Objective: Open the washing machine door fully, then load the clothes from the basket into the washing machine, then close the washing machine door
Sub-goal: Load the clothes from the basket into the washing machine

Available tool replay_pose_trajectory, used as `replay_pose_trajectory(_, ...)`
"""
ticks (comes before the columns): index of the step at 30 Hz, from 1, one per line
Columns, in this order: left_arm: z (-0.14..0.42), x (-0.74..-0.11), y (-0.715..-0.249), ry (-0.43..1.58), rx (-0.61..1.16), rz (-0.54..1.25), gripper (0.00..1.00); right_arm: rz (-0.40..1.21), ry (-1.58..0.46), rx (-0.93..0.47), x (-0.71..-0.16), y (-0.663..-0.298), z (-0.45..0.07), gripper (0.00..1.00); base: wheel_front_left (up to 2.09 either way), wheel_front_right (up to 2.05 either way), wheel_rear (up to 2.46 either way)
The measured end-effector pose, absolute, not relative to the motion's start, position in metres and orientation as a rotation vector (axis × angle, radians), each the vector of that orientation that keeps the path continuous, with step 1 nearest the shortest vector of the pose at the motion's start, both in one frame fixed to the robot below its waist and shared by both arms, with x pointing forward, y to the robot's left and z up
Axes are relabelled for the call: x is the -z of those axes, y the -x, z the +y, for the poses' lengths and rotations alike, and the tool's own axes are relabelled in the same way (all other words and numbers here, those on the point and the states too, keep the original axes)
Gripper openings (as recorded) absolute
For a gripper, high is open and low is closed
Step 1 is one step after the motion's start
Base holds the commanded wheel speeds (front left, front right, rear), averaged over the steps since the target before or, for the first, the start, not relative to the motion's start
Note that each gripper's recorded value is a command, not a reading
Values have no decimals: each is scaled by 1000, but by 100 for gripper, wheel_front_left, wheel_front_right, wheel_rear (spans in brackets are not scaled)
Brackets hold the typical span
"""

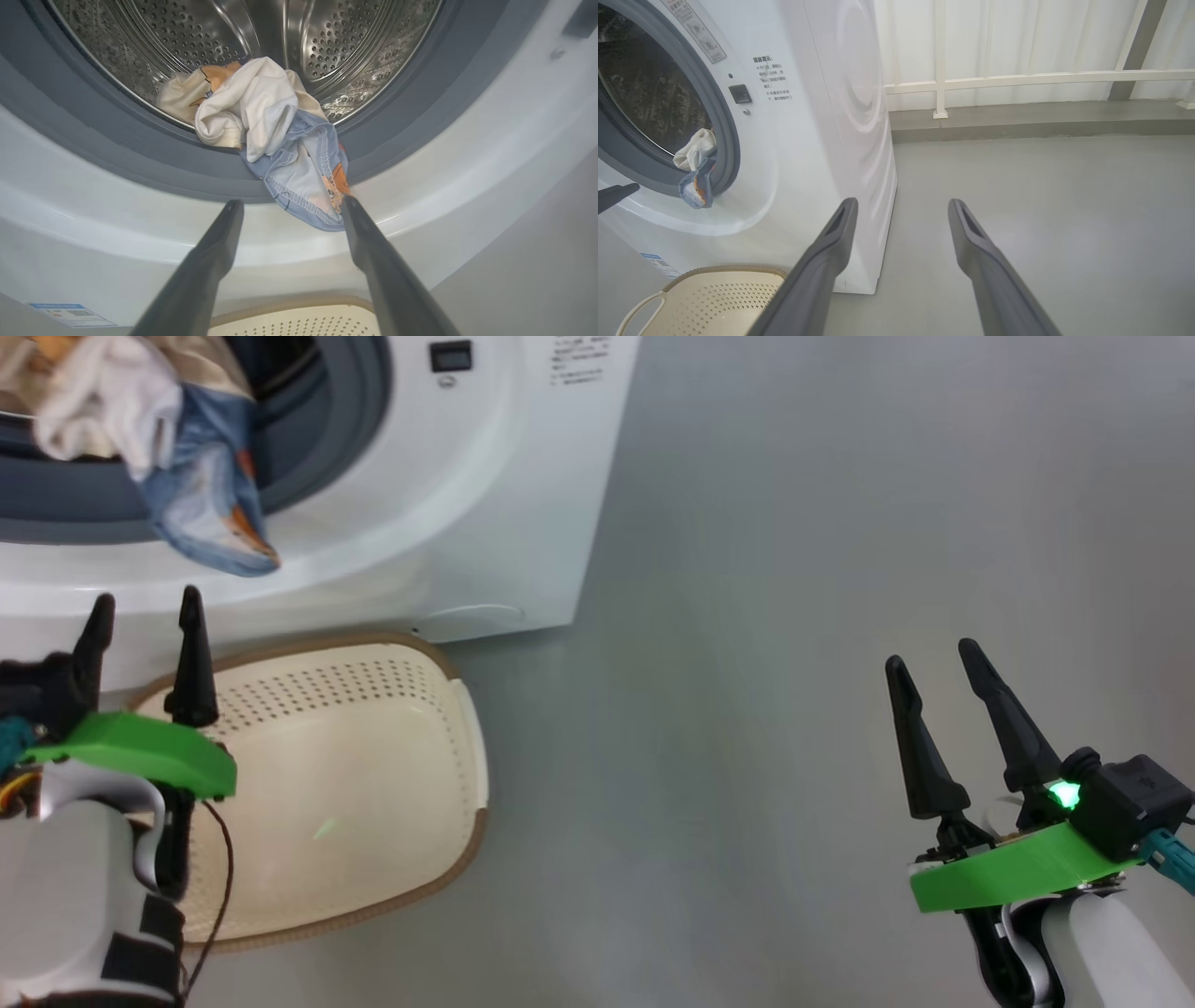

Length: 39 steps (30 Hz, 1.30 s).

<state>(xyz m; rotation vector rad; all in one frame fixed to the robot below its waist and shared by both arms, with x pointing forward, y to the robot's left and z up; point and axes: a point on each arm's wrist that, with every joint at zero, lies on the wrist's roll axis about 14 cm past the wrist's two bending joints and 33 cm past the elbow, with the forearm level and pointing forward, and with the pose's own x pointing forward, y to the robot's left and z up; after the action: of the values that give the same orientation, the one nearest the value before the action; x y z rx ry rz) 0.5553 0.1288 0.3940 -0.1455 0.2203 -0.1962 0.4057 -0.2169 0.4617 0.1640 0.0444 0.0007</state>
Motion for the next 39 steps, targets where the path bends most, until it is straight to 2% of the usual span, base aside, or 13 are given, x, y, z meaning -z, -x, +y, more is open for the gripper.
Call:
replay_pose_trajectory(16,83,-334,-589,171,253,382,100,94,-146,70,-446,-404,-235,100,0,0,0)
replay_pose_trajectory(34,85,-339,-618,174,199,379,98,97,-147,94,-445,-402,-239,100,0,0,0)
replay_pose_trajectory(35,85,-339,-618,174,199,381,76,97,-148,94,-445,-402,-239,100,0,0,0)
replay_pose_trajectory(37,84,-339,-619,170,200,381,17,96,-150,94,-445,-402,-239,100,0,0,0)
replay_pose_trajectory(38,85,-338,-619,172,199,382,0,96,-151,95,-445,-402,-239,100,0,0,0)
replay_pose_trajectory(39,85,-338,-619,173,198,383,0,95,-151,95,-445,-402,-239,100,0,0,0)
